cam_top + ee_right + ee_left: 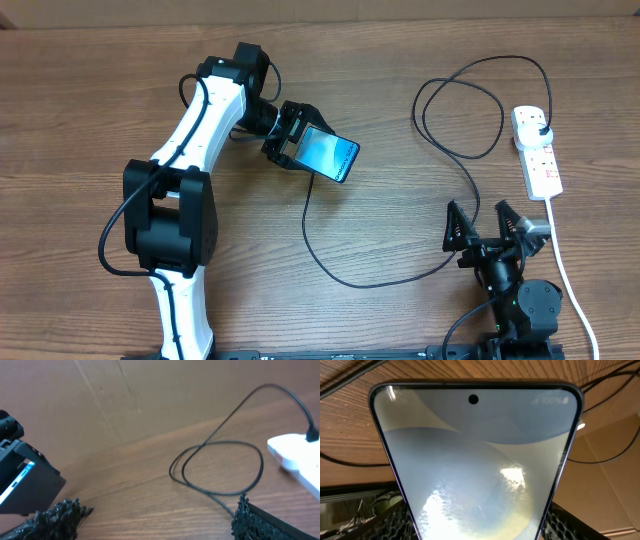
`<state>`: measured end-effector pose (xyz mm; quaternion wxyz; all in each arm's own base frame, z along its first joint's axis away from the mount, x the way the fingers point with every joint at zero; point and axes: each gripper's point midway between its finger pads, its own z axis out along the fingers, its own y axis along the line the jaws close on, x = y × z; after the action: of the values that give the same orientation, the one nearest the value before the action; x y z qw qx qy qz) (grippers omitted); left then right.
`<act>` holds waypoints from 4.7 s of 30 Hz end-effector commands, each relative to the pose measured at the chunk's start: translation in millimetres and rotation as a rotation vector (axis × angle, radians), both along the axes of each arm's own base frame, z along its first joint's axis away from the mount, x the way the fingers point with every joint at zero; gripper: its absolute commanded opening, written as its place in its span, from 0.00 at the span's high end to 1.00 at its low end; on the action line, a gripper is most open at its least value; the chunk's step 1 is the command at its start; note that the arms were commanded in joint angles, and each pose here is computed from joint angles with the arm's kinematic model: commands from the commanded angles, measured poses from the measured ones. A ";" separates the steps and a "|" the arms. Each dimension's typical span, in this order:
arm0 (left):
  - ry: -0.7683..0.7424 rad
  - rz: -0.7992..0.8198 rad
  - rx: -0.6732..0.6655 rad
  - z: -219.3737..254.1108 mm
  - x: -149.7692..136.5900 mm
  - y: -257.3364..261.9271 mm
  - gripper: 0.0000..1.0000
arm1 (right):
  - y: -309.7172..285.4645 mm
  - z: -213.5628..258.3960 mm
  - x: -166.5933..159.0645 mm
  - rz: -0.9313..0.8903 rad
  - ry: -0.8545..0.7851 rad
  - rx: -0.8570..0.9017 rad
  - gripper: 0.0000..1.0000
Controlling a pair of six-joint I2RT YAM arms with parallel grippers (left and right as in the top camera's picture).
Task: Plug charger to phone and switch on socket
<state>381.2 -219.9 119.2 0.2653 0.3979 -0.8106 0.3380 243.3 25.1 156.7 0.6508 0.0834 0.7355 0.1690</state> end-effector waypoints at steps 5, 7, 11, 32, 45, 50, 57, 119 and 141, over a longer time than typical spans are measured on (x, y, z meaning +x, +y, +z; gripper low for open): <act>0.006 0.019 -0.056 12.3 6.1 -4.8 0.40 | 11.5 30.3 -15.1 0.061 0.030 0.088 0.00; 0.013 0.024 -0.060 13.0 6.3 -5.4 0.40 | 16.0 38.7 -22.1 0.087 0.053 0.092 0.00; 0.015 0.026 -0.085 16.5 6.7 -7.9 0.39 | 17.6 49.3 -34.8 0.093 0.137 0.100 0.00; 0.018 0.027 -0.133 23.5 7.7 -12.7 0.40 | 33.8 128.7 -11.7 0.214 0.673 0.030 0.00; 0.018 0.027 -0.134 23.6 7.7 -12.8 0.39 | 31.0 113.1 35.5 0.185 0.928 0.057 0.00; 0.029 0.037 -0.132 23.6 8.3 -12.5 0.39 | 49.6 111.4 46.6 0.285 0.928 0.123 0.00; 0.051 0.053 -0.128 23.7 8.4 -12.6 0.39 | 52.9 116.2 63.5 0.262 0.895 0.196 0.00; 0.086 0.082 -0.112 22.4 9.1 -14.9 0.39 | 180.0 62.4 91.1 0.425 1.035 0.217 0.15; 0.096 0.092 -0.120 23.9 10.5 -16.7 0.39 | 190.1 50.8 104.3 0.411 1.032 0.255 0.53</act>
<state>388.3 -230.4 131.4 0.2986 0.4378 -0.7676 0.3604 346.5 212.4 211.8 0.1482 0.0820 0.9325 0.3189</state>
